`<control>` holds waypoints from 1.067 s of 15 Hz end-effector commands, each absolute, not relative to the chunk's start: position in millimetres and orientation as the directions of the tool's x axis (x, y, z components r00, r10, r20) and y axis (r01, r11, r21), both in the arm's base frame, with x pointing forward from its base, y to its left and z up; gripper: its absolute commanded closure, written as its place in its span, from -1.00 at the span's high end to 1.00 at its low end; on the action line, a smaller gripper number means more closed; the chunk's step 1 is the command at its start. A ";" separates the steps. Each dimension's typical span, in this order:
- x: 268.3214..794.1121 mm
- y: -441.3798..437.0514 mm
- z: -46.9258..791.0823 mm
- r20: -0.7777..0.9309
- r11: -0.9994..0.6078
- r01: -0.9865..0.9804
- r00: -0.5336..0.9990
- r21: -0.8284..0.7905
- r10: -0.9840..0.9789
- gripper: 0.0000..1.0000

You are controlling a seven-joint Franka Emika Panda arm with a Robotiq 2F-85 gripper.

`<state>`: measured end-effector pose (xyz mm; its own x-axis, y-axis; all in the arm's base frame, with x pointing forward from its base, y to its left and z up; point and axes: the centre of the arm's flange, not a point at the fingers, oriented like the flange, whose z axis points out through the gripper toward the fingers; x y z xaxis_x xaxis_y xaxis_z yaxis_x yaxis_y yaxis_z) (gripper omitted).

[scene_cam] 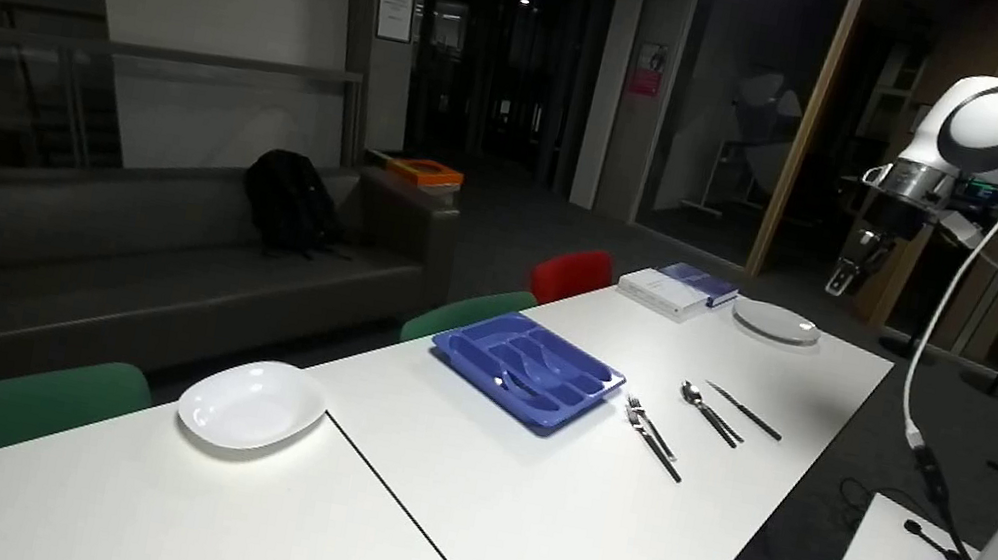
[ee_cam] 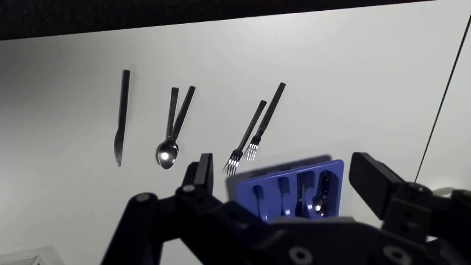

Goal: Put the fork inside the cutlery tray

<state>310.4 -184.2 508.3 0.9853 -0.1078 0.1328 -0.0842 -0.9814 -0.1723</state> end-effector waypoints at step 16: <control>423.2 -132.8 360.8 0.067 -0.945 -0.215 0.969 -0.245 -0.238 1.00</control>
<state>423.2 -132.8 360.6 0.9690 -0.2377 0.0668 -0.2149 -0.9454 -0.2452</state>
